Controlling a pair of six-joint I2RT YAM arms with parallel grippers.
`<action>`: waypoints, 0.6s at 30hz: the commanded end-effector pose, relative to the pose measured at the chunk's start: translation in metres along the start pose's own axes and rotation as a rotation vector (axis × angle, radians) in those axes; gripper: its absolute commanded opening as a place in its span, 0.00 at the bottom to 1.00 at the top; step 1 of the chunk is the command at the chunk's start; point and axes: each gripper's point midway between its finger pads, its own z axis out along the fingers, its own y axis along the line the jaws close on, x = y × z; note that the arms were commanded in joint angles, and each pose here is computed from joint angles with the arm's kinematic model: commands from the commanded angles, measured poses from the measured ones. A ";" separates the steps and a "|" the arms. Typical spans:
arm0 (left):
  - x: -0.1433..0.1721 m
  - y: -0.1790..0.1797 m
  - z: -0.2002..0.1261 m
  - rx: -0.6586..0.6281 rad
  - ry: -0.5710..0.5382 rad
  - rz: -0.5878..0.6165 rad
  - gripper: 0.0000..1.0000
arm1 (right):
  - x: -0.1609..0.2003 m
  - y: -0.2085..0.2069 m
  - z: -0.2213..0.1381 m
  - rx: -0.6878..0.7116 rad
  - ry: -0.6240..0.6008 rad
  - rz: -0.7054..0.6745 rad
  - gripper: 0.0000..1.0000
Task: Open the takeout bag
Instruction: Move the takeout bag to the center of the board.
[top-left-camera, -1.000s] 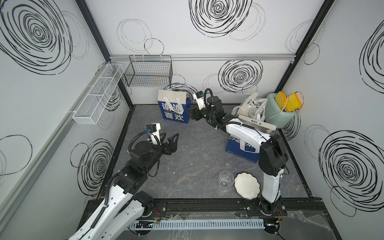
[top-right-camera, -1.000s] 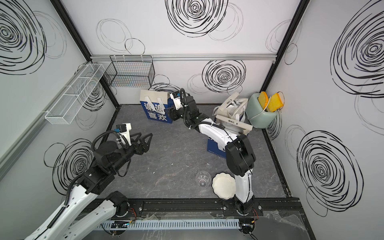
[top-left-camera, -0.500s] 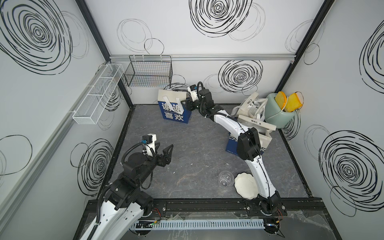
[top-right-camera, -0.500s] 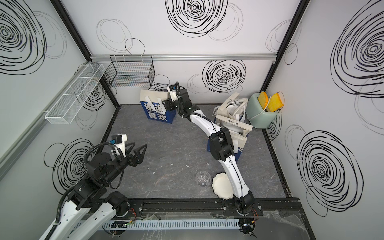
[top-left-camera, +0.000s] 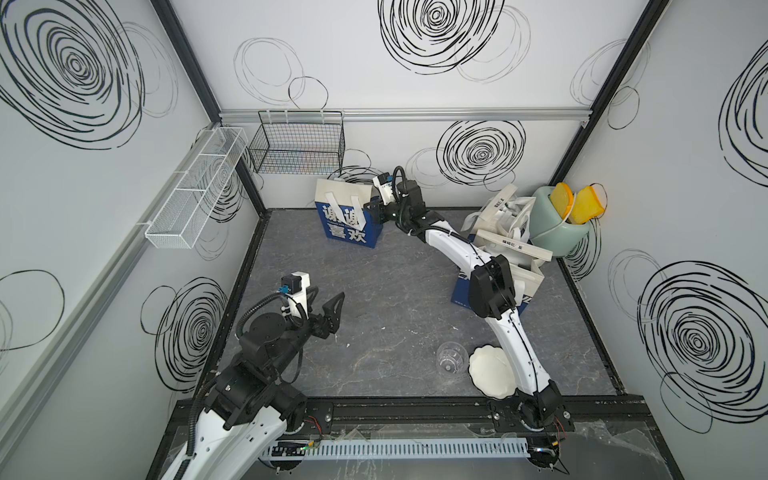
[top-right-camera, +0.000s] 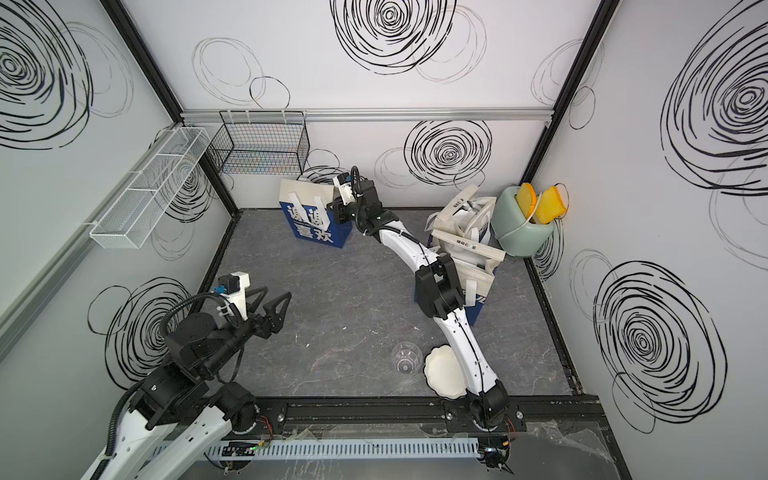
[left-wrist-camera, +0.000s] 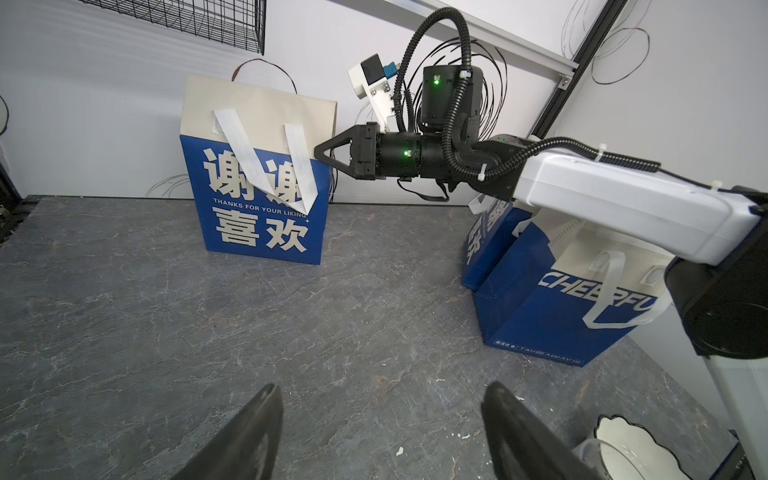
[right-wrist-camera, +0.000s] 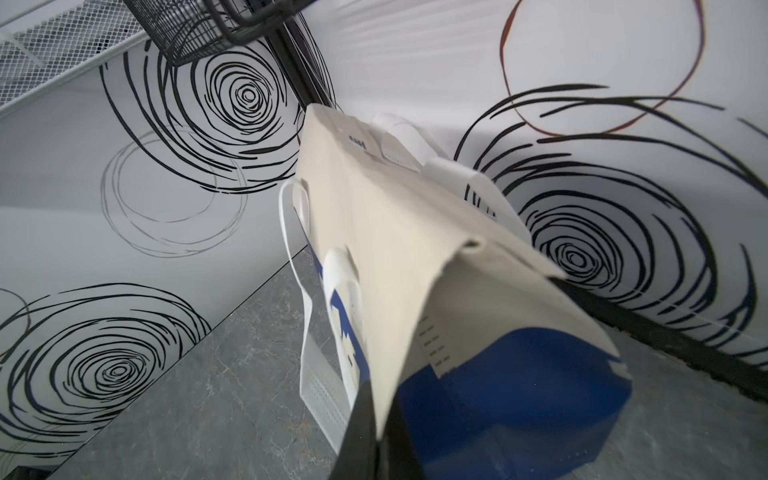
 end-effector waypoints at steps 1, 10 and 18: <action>-0.005 0.003 0.000 -0.014 -0.035 0.005 0.80 | -0.026 0.041 -0.016 -0.067 -0.038 -0.045 0.00; -0.007 0.009 0.000 -0.041 -0.043 -0.004 0.80 | -0.015 0.100 -0.054 -0.095 0.006 -0.035 0.00; -0.008 0.013 0.000 -0.055 -0.045 -0.009 0.80 | 0.010 0.145 -0.127 -0.105 -0.053 0.017 0.00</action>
